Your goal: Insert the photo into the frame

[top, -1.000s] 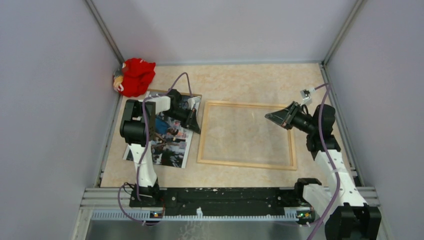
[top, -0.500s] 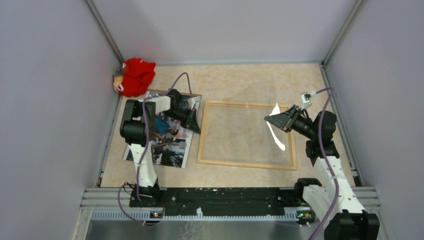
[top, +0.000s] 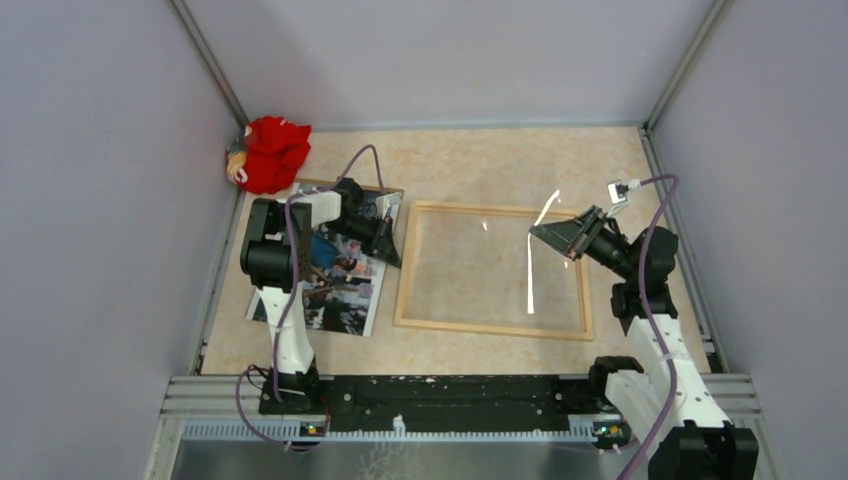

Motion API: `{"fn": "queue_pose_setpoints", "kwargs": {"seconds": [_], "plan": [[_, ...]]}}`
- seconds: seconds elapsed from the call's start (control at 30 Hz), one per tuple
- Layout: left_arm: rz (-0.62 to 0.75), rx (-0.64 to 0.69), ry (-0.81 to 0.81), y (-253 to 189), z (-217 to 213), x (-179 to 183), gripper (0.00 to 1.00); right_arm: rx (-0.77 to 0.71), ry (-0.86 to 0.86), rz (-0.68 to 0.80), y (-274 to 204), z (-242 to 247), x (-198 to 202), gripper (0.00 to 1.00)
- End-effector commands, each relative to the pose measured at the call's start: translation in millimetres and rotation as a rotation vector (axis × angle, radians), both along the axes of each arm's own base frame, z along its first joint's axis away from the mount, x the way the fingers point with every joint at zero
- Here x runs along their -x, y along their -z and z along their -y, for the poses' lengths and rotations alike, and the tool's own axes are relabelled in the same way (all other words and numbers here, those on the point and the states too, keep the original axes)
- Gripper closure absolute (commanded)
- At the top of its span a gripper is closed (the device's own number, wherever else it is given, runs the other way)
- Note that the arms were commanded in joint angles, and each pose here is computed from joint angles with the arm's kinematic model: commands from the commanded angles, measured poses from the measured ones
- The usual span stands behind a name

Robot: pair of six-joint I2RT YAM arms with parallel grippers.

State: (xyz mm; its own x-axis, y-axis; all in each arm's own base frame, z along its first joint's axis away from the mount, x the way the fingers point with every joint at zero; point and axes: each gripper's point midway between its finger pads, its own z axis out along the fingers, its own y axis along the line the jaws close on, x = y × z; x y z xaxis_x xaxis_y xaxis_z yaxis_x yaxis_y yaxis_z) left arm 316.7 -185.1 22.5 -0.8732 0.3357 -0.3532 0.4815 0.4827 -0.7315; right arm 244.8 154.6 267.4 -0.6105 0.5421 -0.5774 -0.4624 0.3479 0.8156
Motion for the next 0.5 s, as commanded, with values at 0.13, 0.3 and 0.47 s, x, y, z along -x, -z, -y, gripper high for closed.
{"fn": "queue_pose_setpoints", "kwargs": {"seconds": [0.13,0.3,0.47], "plan": [[0.036,-0.024,0.015,7,-5,-7,1.0,-0.042,-0.059,0.152,-37,-11,12,1.0],[0.036,-0.021,0.015,6,-4,-6,1.0,-0.061,-0.074,0.15,-40,-15,10,1.0],[0.037,-0.02,0.015,6,-4,-6,1.0,-0.094,-0.11,0.163,-49,-26,13,1.0]]}}
